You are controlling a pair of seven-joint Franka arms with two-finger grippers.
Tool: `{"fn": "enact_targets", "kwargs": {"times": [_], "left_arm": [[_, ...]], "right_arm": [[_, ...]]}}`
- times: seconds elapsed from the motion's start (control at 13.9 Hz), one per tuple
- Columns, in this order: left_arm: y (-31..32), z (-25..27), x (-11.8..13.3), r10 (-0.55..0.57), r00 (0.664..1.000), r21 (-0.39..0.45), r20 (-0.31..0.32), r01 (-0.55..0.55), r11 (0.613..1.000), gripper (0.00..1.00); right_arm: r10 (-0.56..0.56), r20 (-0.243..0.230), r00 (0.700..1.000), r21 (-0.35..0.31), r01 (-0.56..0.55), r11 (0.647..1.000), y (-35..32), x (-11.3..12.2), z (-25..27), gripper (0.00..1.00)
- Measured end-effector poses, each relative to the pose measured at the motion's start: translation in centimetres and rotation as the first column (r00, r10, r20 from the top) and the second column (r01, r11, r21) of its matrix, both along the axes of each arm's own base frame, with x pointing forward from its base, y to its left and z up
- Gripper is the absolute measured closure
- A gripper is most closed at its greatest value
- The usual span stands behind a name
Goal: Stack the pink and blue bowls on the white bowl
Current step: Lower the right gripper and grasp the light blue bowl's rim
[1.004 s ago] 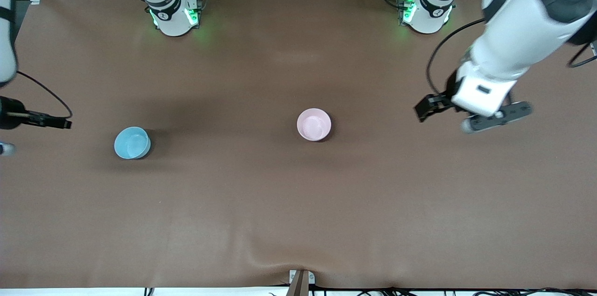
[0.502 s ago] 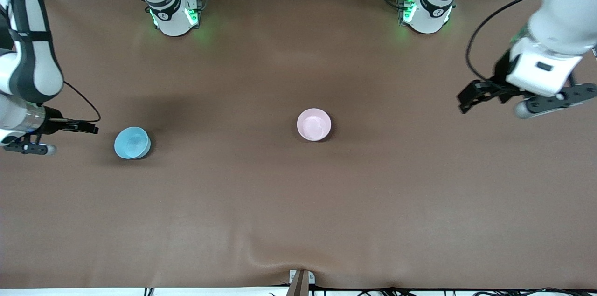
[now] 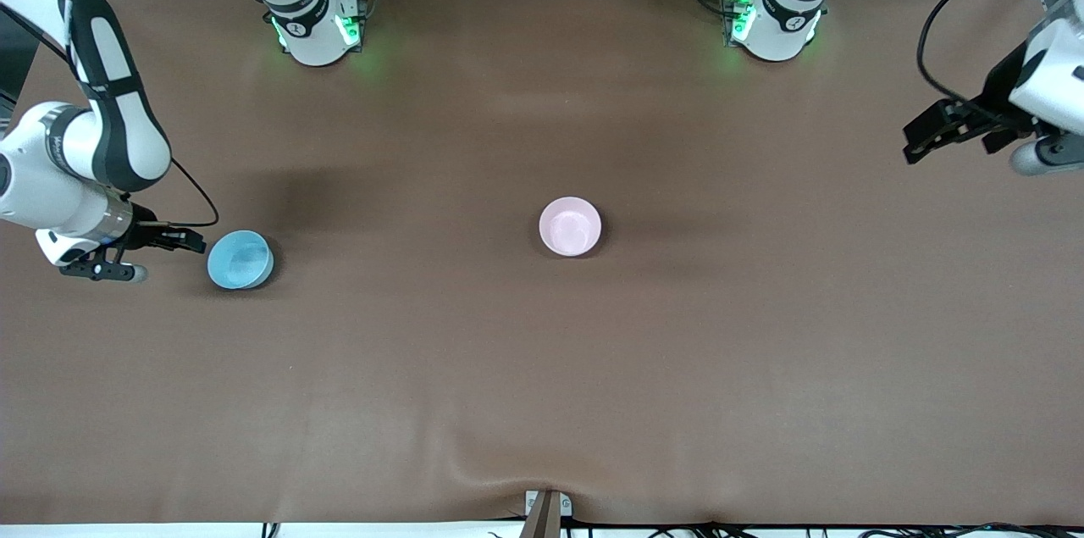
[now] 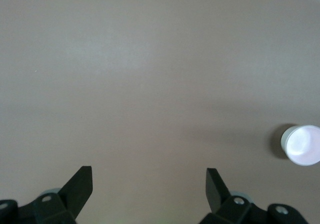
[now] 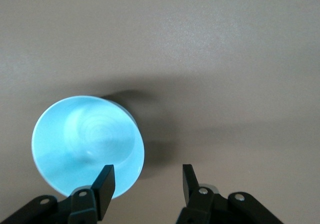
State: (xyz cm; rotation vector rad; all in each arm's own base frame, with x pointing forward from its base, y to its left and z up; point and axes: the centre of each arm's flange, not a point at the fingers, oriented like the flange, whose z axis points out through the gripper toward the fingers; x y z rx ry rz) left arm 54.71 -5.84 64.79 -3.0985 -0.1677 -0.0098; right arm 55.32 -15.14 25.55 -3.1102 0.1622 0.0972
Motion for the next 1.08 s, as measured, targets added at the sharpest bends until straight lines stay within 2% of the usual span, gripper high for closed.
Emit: {"fn": "enact_targets", "kwargs": {"times": [0.29,0.43,0.57,0.72,0.79,1.08], "left_arm": [[2.0,0.9,-2.1,-0.027,1.0,-0.041,-0.005,0.027,0.999,0.0],[2.4,1.5,-3.0,-0.024,1.0,-0.045,0.001,0.024,0.999,0.0],[2.1,1.7,-3.4,-0.031,1.0,-0.045,0.001,0.031,0.999,0.0],[1.9,1.7,-3.5,-0.035,0.999,-0.044,-0.002,0.034,0.998,0.0],[1.9,1.7,-3.5,-0.034,0.999,-0.044,-0.002,0.034,0.998,0.0],[1.9,1.7,-3.5,-0.035,0.999,-0.044,-0.002,0.034,0.998,0.0]], "right_arm": [[0.003,0.013,1.0,-0.006,-0.003,1.0,0.1,0.3,-2.7,0.37],[0.01,0.019,1.0,-0.008,-0.01,1.0,0.5,0.5,-3.9,0.41],[0.021,0.017,1.0,-0.006,-0.021,1.0,1.1,0.6,-4.5,0.62],[0.028,0.017,0.999,-0.006,-0.028,1.0,1.5,0.7,-4.5,0.89],[0.028,0.02,0.999,-0.004,-0.027,1.0,1.6,0.8,-4.4,0.97],[0.032,0.022,0.999,-0.003,-0.032,0.999,1.9,1.0,-4.0,0.98]]}}
